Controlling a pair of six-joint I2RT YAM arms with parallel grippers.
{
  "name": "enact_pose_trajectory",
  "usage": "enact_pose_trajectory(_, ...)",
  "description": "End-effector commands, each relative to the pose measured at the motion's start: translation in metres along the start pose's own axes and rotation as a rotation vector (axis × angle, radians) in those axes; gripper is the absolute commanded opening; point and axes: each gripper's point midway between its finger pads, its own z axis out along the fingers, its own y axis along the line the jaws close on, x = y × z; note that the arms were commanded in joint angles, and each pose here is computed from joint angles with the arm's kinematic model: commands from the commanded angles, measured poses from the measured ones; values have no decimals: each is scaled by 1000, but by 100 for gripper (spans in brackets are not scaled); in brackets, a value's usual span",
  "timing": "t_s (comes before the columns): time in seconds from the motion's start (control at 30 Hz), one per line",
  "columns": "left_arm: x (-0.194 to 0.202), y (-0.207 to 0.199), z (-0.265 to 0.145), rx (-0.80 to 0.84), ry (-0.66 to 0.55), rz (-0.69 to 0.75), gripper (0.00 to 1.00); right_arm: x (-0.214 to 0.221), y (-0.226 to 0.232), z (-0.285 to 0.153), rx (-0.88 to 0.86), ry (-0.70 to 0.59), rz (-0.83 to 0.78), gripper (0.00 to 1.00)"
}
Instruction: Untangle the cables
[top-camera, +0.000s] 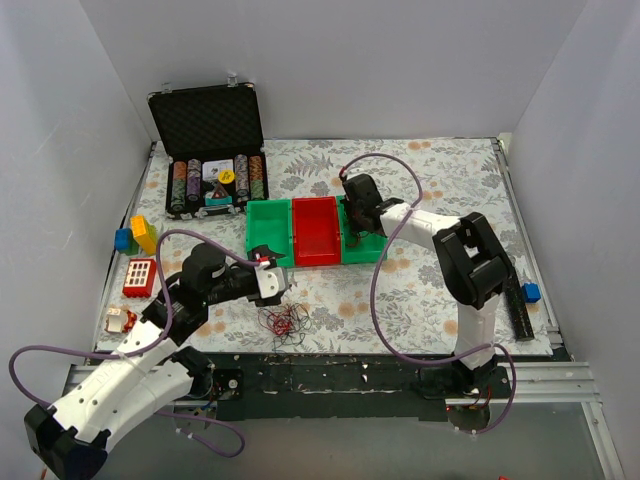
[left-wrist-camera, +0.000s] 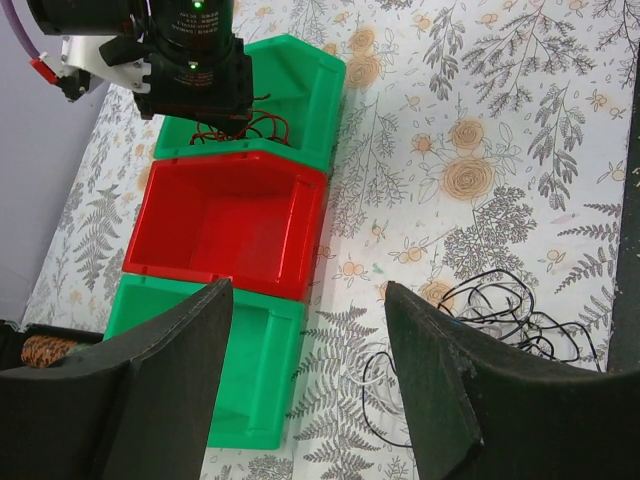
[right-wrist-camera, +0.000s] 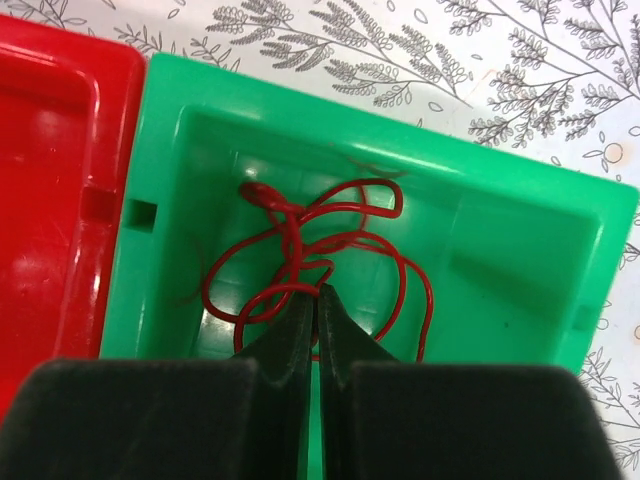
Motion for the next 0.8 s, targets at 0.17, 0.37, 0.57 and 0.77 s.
enact_pose_trajectory(0.17, 0, -1, -4, 3, 1, 13, 63, -52, 5, -29, 15, -80, 42, 35)
enact_pose_trajectory(0.37, 1, -3, -3, 10, 0, 14, 64, -83, 4, -70, -16, -151, 67, 59)
enact_pose_trajectory(0.57, 2, -5, -4, 15, -1, 16, 64, -74, -3, -87, 1, -114, 57, 70)
enact_pose_trajectory(0.77, 3, -5, -4, 14, 5, 16, 64, -75, -14, -116, 28, -120, 78, 65)
